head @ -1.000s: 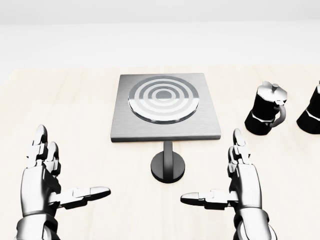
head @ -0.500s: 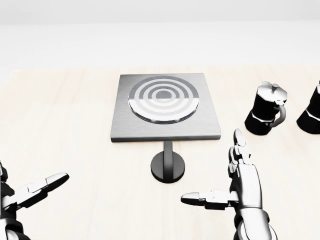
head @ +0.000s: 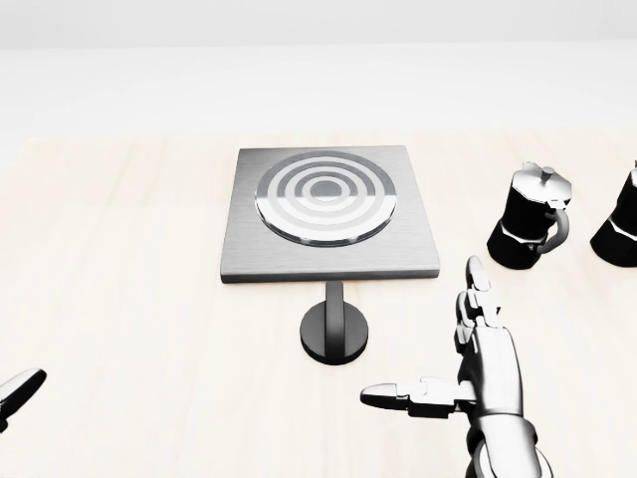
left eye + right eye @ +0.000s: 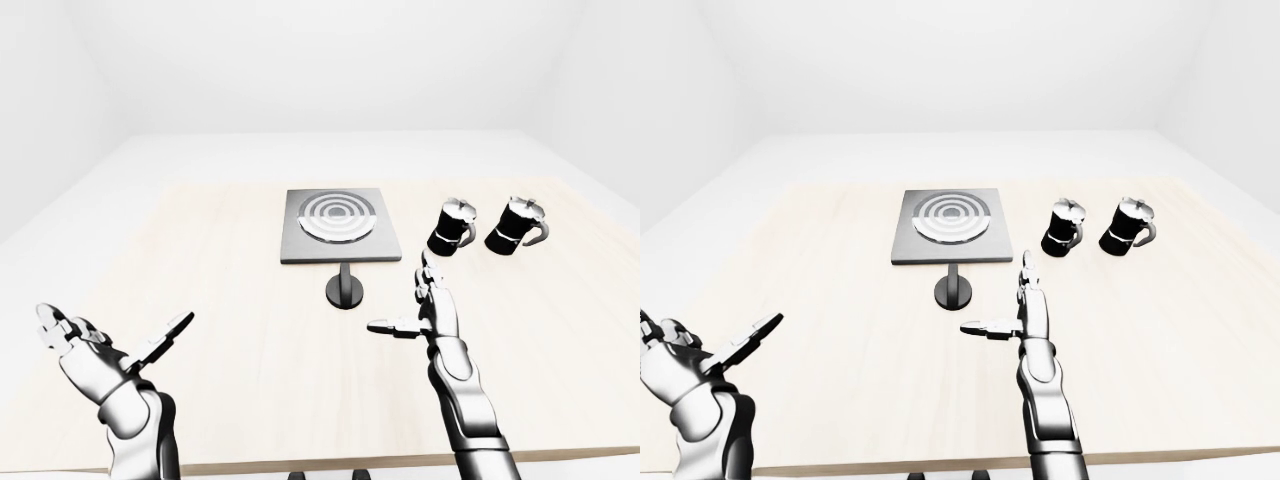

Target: Turn off the stove.

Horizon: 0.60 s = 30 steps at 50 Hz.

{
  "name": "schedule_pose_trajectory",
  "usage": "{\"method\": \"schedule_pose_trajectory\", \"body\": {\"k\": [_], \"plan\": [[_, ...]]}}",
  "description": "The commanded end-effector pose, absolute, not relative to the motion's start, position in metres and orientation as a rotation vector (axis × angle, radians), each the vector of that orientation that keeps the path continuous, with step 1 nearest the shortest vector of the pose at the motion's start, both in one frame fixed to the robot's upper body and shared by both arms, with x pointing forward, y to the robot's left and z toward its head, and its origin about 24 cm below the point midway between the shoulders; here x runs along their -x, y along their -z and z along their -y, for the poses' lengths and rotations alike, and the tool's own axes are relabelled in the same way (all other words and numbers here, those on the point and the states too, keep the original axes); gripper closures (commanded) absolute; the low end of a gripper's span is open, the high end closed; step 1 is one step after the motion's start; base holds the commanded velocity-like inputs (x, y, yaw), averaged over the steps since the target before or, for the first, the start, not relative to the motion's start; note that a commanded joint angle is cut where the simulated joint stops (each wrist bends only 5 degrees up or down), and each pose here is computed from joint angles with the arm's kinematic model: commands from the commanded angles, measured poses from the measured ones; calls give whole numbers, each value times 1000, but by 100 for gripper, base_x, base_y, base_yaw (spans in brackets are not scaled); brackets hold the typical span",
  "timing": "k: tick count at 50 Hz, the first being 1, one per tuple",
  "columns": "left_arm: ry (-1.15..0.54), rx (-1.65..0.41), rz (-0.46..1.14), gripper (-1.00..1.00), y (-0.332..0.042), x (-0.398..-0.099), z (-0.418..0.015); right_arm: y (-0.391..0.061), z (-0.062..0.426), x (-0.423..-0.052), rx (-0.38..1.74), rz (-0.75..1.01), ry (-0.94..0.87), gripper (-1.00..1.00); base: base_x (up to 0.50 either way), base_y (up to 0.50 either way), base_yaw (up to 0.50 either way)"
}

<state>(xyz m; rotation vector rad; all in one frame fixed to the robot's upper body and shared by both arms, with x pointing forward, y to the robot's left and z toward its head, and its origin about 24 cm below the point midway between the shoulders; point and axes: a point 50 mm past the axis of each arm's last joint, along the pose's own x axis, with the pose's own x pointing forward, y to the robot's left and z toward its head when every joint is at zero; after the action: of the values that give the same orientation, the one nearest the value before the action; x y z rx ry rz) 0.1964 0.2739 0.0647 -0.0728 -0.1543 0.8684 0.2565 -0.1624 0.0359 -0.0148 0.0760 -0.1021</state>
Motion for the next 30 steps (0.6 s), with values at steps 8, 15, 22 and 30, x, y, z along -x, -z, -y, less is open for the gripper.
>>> {"method": "schedule_pose_trajectory", "body": {"k": [8, 15, 22, 30], "plan": [[-937, 75, 127, -100, -59, -182, -285, -39, 163, -256, 18, -63, 111, -100, 0, 0, 0], [-932, 76, 125, -100, -58, -185, -284, -37, 163, -257, 26, -69, 116, -100, 0, 0, 0], [-932, 76, 125, -100, -58, -185, -284, -37, 163, -257, 26, -69, 116, -100, 0, 0, 0], [-921, 88, 123, -100, -57, -185, -284, -39, 163, -257, 27, -64, 111, -100, 0, 0, 0]]}}
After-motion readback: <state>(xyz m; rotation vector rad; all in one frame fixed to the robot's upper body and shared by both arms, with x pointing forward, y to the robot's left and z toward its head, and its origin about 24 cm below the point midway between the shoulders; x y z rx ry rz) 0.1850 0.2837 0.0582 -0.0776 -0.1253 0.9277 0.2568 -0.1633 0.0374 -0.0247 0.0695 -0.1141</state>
